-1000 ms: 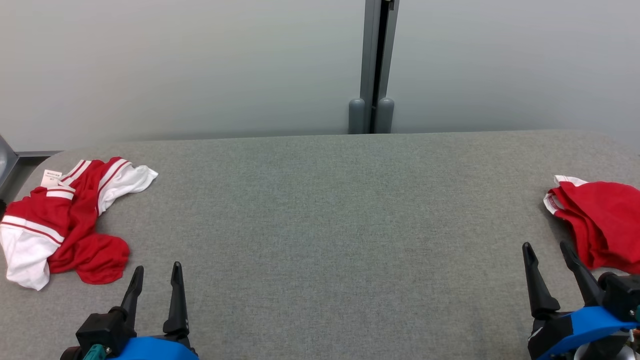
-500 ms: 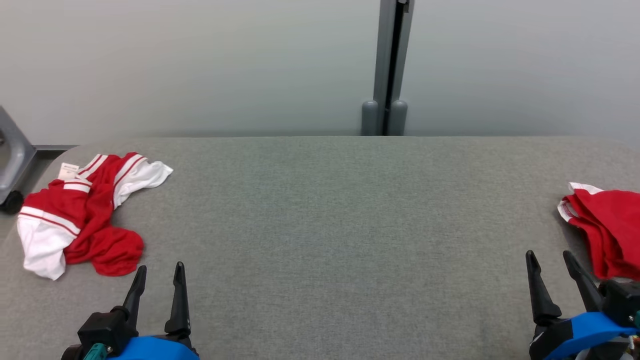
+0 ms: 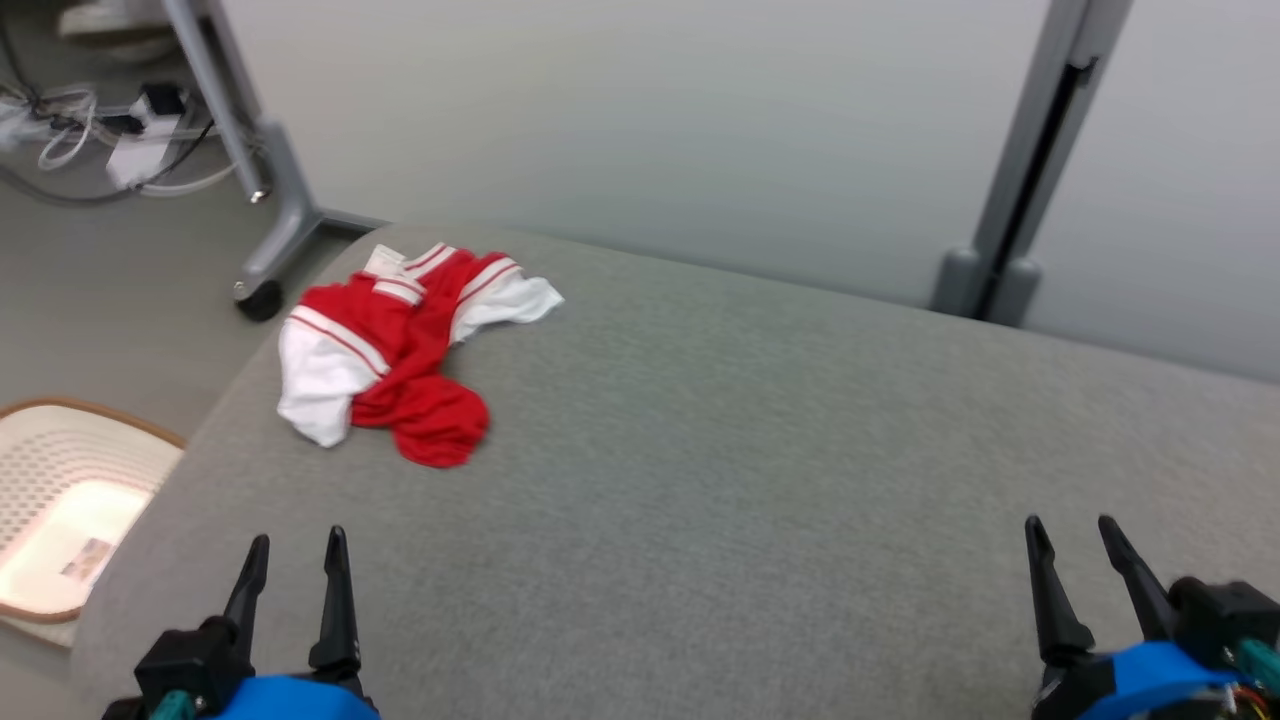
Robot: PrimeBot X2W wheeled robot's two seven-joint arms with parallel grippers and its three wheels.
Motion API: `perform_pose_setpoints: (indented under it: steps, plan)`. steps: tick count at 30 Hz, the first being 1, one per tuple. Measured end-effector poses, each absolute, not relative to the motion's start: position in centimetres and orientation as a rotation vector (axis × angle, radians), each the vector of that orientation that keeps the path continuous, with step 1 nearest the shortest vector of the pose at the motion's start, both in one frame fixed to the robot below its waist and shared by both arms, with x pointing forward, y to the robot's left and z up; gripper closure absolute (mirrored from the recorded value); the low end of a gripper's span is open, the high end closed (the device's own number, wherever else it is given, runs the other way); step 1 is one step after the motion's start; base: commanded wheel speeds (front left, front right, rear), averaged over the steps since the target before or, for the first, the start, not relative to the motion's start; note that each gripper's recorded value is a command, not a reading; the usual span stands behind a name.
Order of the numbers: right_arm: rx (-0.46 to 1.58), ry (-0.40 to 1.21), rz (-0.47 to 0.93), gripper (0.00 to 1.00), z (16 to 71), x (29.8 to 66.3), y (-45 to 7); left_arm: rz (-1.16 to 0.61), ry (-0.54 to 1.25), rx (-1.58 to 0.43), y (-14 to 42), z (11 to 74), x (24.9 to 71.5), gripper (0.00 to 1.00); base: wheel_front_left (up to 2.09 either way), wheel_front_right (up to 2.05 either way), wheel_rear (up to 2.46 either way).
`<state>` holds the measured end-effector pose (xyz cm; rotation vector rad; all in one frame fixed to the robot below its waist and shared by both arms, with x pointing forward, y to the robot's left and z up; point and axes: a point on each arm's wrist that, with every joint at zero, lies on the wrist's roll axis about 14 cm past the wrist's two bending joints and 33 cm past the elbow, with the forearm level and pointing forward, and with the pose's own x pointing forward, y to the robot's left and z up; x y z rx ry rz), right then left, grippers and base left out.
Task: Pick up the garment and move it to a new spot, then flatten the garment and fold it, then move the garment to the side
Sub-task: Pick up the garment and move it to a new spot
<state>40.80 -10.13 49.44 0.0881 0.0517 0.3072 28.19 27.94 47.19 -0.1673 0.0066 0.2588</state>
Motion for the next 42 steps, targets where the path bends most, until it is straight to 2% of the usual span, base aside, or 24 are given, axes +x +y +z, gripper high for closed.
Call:
perform_pose_setpoints:
  steps: [10,22,27,32,37,42]
  plan:
    - [0.084,0.091,0.480,0.00,48.1,41.8,-3.5,0.414,0.011,-0.170,31.4,46.7,23.6,0.00,0.00,0.00,0.00]
    - [0.098,0.113,0.530,0.00,47.2,41.9,-1.6,0.460,0.027,-0.163,32.5,46.3,22.3,0.00,0.00,0.00,0.00]
    - [0.097,0.120,0.524,0.00,46.9,42.2,-1.9,0.422,0.033,-0.167,32.1,47.3,24.0,0.00,0.00,0.00,0.00]
    - [0.090,0.121,0.506,0.00,46.6,42.7,-2.7,0.388,-0.031,-0.176,33.2,51.9,27.0,0.00,0.00,0.00,0.00]
    - [0.090,0.126,0.480,0.00,45.8,43.8,-3.8,0.400,0.056,-0.142,35.5,53.5,30.3,0.00,0.00,0.00,0.00]
    - [0.080,0.103,0.445,0.00,45.3,45.5,-5.5,0.397,0.146,-0.120,37.5,53.2,35.5,0.00,0.00,0.00,0.00]
